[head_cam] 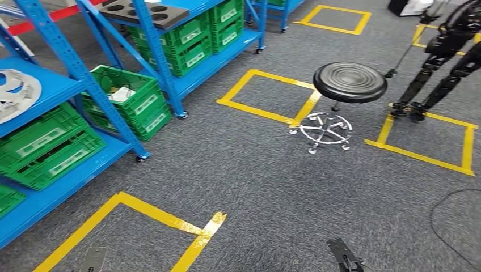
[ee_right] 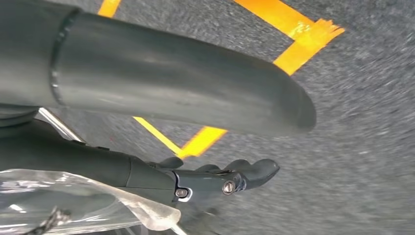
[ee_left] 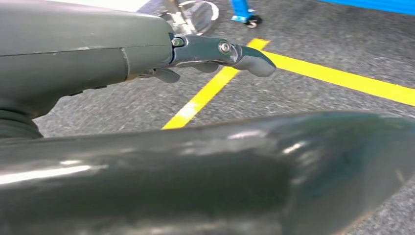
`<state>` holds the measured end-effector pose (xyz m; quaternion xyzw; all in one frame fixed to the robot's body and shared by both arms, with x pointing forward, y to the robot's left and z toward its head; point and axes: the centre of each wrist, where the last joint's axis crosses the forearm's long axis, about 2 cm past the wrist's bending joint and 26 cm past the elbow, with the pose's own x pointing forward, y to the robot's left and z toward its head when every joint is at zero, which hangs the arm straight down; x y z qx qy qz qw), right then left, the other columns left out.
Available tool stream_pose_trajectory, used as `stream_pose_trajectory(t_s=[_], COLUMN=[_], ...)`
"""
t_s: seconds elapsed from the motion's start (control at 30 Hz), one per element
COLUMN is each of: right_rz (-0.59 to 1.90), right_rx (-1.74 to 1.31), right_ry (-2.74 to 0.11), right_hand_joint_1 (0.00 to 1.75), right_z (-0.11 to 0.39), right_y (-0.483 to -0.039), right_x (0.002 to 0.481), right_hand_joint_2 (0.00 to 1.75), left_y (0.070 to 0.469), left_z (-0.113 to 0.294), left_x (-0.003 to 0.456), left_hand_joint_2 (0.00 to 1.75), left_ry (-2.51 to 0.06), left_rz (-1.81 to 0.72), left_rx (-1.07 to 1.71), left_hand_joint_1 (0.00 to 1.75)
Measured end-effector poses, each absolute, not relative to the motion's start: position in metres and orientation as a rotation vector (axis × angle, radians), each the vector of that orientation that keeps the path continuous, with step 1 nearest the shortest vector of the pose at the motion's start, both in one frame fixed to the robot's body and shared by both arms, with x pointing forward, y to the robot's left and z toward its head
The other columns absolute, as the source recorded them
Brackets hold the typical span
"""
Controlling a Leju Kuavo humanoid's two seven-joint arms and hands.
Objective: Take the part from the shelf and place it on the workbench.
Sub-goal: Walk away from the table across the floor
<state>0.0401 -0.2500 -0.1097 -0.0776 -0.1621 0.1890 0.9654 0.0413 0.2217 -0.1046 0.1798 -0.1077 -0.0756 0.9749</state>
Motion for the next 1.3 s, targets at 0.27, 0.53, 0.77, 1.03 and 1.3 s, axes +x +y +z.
stream_pose_trajectory(t_s=[0.27,0.53,0.77,1.03,1.3], right_rz=[0.379,0.375,0.368,0.351,0.344], right_rx=[-0.161,-0.177,-0.2,-0.228,-0.229], right_ry=[-0.326,-0.33,-0.348,-0.336,-0.332], right_hand_joint_1=[0.0,0.0,0.0,0.0,0.0], right_z=[-0.109,-0.108,-0.107,-0.108,-0.108], right_y=[-0.25,-0.249,-0.248,-0.249,-0.246], right_x=[0.042,0.051,0.058,0.05,0.047], right_hand_joint_2=[0.0,0.0,0.0,0.0,0.0], left_y=[0.223,0.225,0.226,0.223,0.224], left_z=[-0.105,-0.105,-0.104,-0.104,-0.104], left_x=[0.043,0.045,0.046,0.045,0.044], left_hand_joint_2=[0.0,0.0,0.0,0.0,0.0], left_ry=[-0.224,-0.234,-0.256,-0.252,-0.247], left_rz=[-0.164,-0.183,-0.194,-0.205,-0.205], left_rx=[0.368,0.373,0.379,0.389,0.395], left_hand_joint_1=[0.0,0.0,0.0,0.0,0.0])
